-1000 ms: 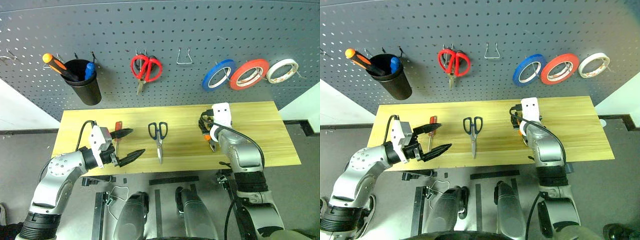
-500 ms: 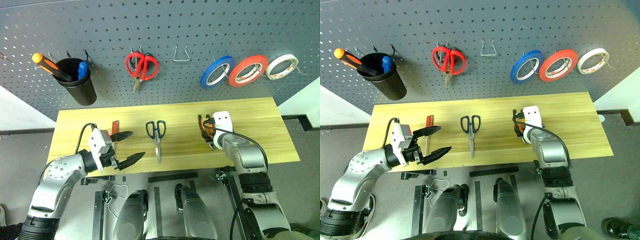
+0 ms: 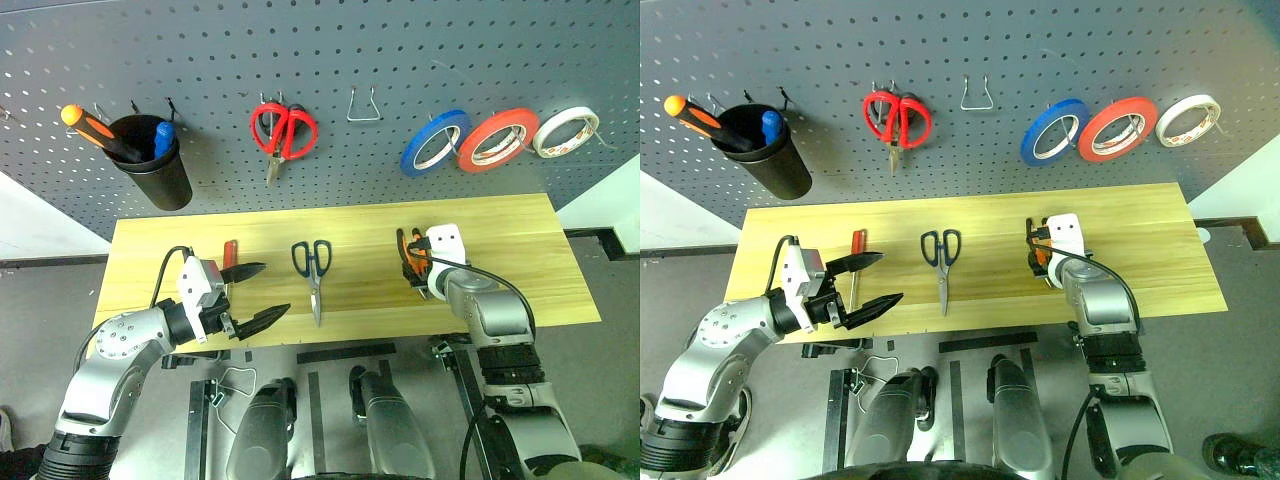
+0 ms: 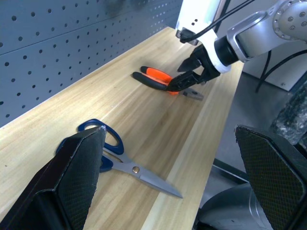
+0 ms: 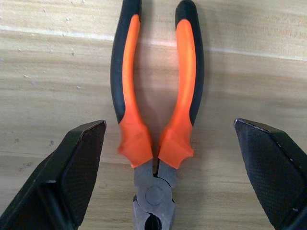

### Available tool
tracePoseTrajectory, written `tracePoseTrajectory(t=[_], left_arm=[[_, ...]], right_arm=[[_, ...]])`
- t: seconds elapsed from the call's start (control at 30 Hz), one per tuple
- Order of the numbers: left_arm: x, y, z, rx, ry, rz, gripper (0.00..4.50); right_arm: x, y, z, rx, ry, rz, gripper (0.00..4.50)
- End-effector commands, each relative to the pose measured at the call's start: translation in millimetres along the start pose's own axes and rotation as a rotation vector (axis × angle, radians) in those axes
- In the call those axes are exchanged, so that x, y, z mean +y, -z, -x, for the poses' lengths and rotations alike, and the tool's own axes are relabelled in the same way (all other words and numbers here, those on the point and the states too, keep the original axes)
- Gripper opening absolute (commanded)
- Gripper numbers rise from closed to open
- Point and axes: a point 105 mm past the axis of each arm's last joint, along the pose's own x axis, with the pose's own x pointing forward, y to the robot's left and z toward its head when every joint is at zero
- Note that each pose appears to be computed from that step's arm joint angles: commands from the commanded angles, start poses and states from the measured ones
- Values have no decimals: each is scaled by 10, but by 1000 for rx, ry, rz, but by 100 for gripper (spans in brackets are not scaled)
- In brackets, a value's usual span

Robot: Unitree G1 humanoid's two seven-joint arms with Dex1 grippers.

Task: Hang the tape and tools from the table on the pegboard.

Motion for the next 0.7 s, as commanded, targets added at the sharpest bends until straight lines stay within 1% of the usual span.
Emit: tracePoseTrajectory(t=[0.03, 0.33, 0.57, 0.67, 0.7], left_arm=[[-40, -93, 21, -25, 4, -20, 450], [-73, -107, 79, -11, -3, -21, 450], [-103, -101, 137, 0, -16, -18, 450], [-109, -97, 128, 0, -17, -15, 450], [-111, -95, 126, 0, -17, -15, 450]], right_arm=[[-6, -112, 2, -37, 6, 20, 448], [60, -135, -137, -28, -17, 46, 448], [50, -150, -153, -32, -19, 49, 448], [40, -150, -148, -33, -16, 50, 397], [38, -150, -146, -33, -15, 50, 365]])
